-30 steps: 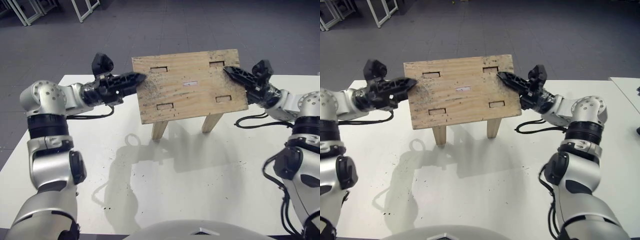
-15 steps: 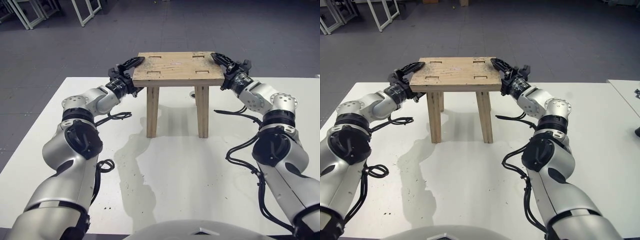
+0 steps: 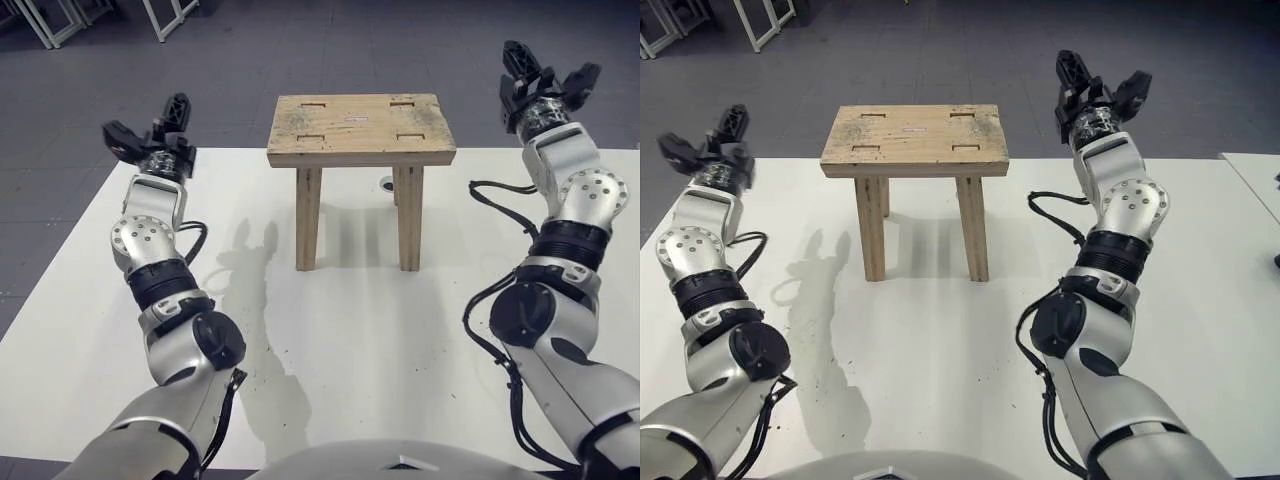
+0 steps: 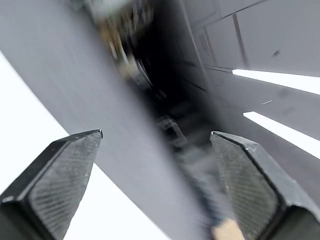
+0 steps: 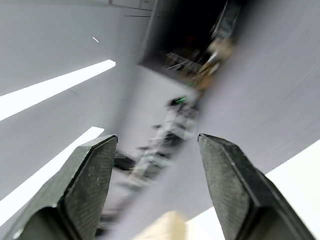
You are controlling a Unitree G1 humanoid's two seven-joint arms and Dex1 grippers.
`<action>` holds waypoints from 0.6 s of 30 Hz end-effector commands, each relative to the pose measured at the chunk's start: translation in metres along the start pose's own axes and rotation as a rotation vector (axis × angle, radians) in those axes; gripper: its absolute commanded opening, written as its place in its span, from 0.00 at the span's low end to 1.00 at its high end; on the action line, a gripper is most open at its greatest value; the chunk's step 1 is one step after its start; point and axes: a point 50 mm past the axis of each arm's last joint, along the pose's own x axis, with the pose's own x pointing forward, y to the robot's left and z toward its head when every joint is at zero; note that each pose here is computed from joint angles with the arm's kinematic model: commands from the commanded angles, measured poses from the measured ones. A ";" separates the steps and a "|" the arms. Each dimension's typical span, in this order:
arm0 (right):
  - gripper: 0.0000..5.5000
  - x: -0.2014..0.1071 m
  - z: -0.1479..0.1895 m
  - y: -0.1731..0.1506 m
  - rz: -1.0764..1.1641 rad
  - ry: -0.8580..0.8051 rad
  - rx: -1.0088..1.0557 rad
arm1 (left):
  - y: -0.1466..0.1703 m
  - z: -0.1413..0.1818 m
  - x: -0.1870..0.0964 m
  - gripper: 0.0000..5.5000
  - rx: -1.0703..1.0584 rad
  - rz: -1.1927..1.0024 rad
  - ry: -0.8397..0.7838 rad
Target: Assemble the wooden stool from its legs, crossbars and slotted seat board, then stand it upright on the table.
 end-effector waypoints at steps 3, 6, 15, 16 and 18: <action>0.54 0.011 0.002 0.125 0.403 -0.183 -0.525 | -0.169 0.026 0.017 0.73 0.480 -0.461 -0.309; 0.54 0.025 -0.056 0.106 0.390 0.092 -0.516 | -0.150 -0.032 0.026 0.73 0.495 -0.416 -0.058; 0.54 0.014 -0.109 0.029 0.191 0.404 -0.422 | -0.059 -0.128 0.006 0.73 0.504 -0.158 0.560; 0.54 0.014 -0.099 0.034 0.212 0.335 -0.393 | -0.070 -0.110 0.015 0.73 0.490 -0.182 0.440; 0.54 0.008 -0.066 0.048 0.265 0.093 -0.344 | -0.095 -0.061 0.023 0.73 0.469 -0.252 0.133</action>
